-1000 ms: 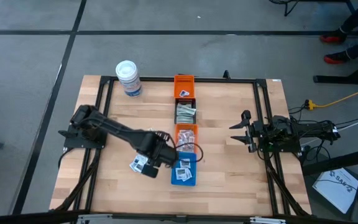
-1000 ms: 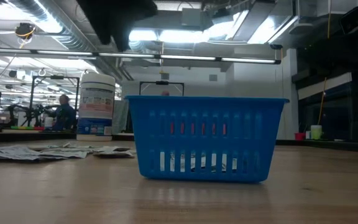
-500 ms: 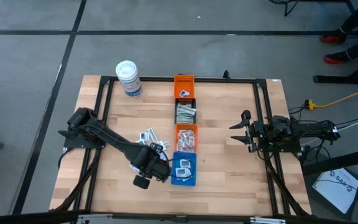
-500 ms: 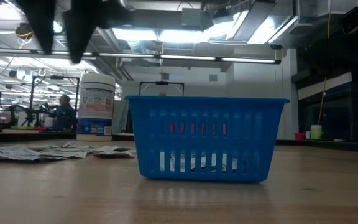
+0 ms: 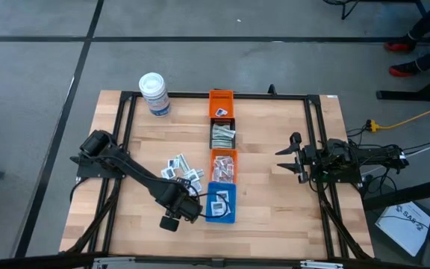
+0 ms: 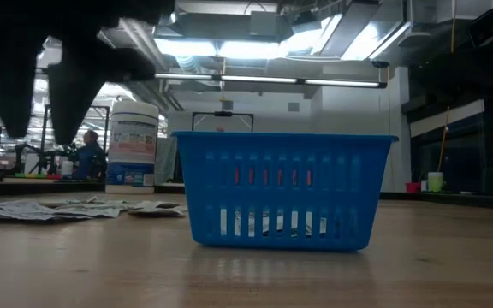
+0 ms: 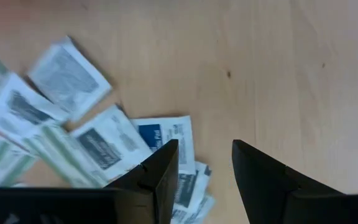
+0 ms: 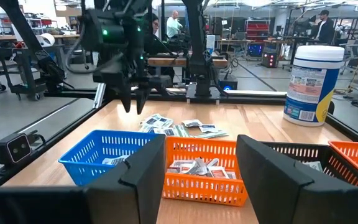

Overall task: Pick & Place First Aid Supplies
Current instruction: Put the blue alcohol pad into the top orange bin

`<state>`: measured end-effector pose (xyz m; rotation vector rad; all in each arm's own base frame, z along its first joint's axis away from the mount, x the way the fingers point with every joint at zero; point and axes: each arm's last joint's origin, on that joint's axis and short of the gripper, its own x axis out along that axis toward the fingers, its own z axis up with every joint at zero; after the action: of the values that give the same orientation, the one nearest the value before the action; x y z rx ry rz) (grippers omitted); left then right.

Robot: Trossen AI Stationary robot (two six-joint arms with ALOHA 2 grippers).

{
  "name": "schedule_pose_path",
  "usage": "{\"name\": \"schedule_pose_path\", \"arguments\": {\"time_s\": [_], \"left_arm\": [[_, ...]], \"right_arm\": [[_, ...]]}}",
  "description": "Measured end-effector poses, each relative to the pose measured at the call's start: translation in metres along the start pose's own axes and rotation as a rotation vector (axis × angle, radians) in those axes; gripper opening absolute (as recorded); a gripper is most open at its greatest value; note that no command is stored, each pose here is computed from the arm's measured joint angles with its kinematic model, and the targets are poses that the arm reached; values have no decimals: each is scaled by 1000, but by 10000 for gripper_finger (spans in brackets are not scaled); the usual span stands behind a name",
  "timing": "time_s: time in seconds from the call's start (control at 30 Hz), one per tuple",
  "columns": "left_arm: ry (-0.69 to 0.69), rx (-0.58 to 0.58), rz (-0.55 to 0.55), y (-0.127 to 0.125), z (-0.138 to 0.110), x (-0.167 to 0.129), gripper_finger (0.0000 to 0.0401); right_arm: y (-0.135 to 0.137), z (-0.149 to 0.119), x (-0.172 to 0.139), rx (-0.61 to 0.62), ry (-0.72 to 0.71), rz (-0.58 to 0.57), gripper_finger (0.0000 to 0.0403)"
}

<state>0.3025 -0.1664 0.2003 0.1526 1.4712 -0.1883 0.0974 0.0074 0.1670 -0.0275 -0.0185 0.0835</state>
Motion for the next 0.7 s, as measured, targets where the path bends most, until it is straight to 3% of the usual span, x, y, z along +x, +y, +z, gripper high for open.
{"name": "schedule_pose_path", "arguments": {"time_s": [0.5,0.7], "left_arm": [[-13,-42,15,-2,-20,43,143],[-31,-39,90,1,-26,54,143]], "right_arm": [[0,0,0,0,0,0,195],[0,0,0,0,0,0,195]]}}
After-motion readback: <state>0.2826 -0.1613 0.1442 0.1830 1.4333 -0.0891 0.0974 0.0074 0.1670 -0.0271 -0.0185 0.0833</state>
